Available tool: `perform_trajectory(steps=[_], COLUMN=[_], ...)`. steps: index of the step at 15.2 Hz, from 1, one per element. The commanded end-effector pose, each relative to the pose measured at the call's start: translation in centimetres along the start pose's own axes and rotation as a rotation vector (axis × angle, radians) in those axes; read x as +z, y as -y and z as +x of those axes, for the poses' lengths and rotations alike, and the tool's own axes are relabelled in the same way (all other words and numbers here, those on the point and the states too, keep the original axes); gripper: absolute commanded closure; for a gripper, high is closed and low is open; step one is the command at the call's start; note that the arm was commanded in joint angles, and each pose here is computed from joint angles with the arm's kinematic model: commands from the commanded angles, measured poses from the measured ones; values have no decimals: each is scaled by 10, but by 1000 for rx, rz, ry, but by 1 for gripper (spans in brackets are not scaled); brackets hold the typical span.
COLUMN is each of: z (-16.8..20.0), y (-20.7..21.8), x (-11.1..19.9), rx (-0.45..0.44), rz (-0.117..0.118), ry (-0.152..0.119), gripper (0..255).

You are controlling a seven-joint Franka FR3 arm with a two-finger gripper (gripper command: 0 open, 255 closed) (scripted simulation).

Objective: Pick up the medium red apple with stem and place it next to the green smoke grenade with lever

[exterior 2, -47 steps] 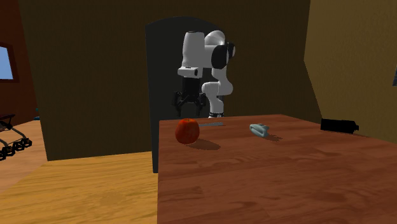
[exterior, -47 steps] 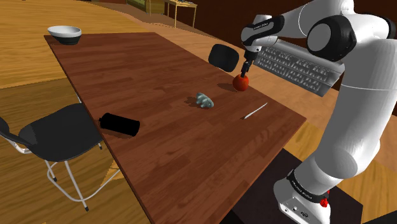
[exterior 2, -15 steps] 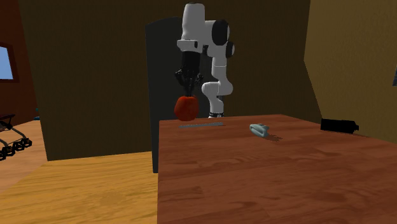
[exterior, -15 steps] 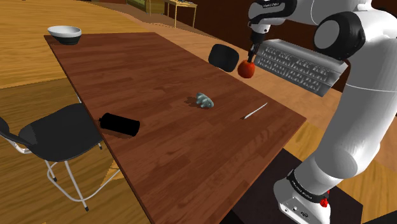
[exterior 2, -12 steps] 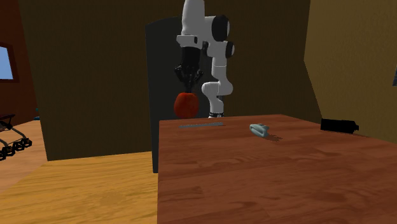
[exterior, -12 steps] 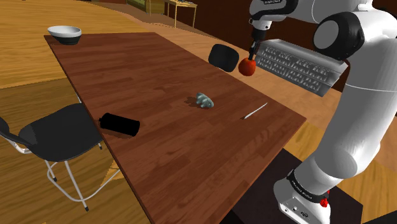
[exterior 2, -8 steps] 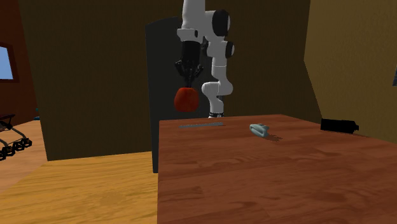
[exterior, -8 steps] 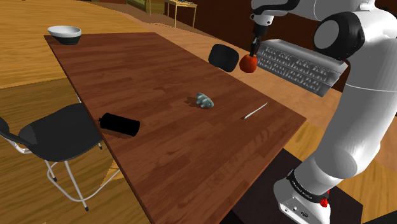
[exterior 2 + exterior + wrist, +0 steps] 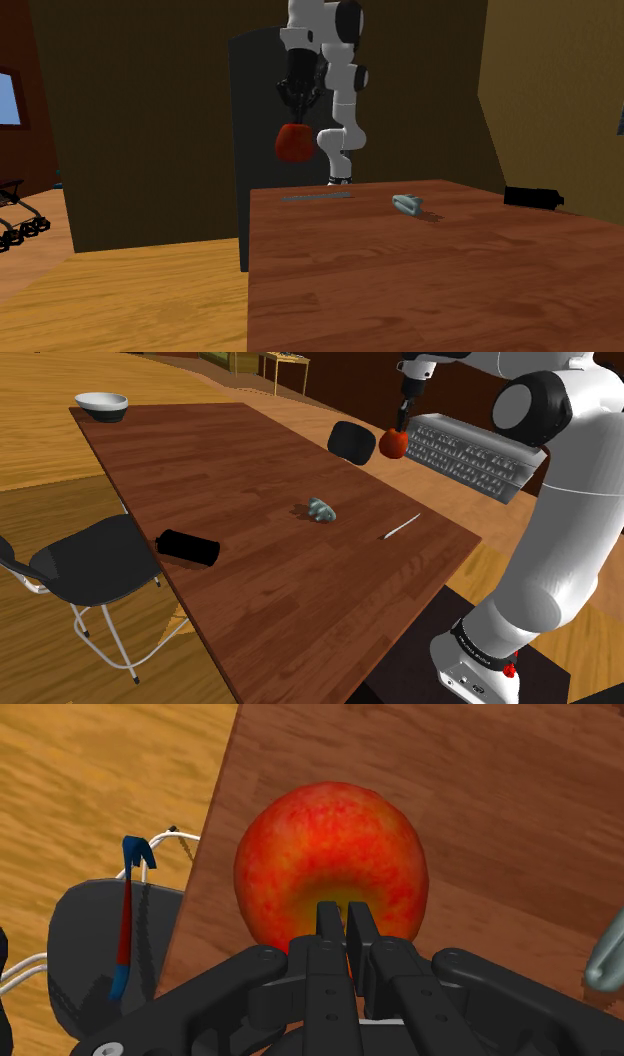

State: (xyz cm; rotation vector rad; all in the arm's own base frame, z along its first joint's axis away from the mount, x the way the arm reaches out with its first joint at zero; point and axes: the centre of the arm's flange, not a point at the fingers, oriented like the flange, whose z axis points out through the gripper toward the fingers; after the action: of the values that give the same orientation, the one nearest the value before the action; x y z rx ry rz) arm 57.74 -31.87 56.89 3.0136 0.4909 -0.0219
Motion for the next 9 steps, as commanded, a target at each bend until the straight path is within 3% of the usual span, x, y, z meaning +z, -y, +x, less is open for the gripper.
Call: perform_trajectory(steps=[1,9], z=[2,14], y=[20,124], x=[-4,-14], rx=[0,0], rz=[0,0], ry=[0,0], gripper=[255,255])
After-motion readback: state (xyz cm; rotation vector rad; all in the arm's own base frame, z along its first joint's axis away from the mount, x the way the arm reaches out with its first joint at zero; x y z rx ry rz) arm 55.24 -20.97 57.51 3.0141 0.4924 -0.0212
